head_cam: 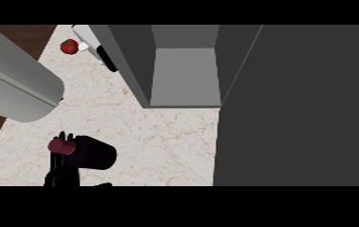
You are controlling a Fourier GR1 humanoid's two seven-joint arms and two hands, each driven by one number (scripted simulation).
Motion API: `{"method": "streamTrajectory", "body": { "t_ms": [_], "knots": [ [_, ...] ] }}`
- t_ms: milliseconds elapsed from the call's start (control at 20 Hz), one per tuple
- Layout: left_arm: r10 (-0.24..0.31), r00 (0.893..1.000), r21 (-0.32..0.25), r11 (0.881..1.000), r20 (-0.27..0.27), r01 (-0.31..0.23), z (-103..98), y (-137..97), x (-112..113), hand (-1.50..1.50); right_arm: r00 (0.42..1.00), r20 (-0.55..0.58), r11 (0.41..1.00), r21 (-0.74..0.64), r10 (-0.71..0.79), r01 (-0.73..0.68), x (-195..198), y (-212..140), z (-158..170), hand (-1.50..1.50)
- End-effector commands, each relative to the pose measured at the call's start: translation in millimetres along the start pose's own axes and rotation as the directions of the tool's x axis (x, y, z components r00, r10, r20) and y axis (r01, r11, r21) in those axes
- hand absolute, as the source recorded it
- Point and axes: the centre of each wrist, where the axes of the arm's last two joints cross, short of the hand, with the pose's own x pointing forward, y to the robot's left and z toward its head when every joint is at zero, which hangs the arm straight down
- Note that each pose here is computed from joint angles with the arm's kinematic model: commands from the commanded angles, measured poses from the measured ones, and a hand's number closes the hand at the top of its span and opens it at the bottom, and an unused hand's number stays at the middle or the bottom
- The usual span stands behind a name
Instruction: Pick up the wine, place it into the cabinet and close the cabinet
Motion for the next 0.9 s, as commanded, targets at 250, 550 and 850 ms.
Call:
{"method": "streamTrajectory", "body": {
  "t_ms": [250,550,850],
  "knots": [
    [0.081,0.997,-0.026,0.996,-0.01,-0.081,-11.5,-11.0,-8.0,-1.5,0.998,0.05,1.0,0.018,-0.027,0.026,22.3,0.1,19.2,-1.5],
    [0.076,0.997,-0.131,0.989,0.018,-0.073,-12.9,6.3,-22.4,1.5,0.999,0.041,0.999,0.041,-0.02,0.019,26.2,3.4,22.6,-1.5],
    [-0.097,0.989,-0.219,0.968,0.109,0.119,-6.1,-27.4,-20.6,1.5,0.999,0.038,0.999,0.01,-0.033,0.033,9.9,0.3,25.6,-1.5]
  ]
}}
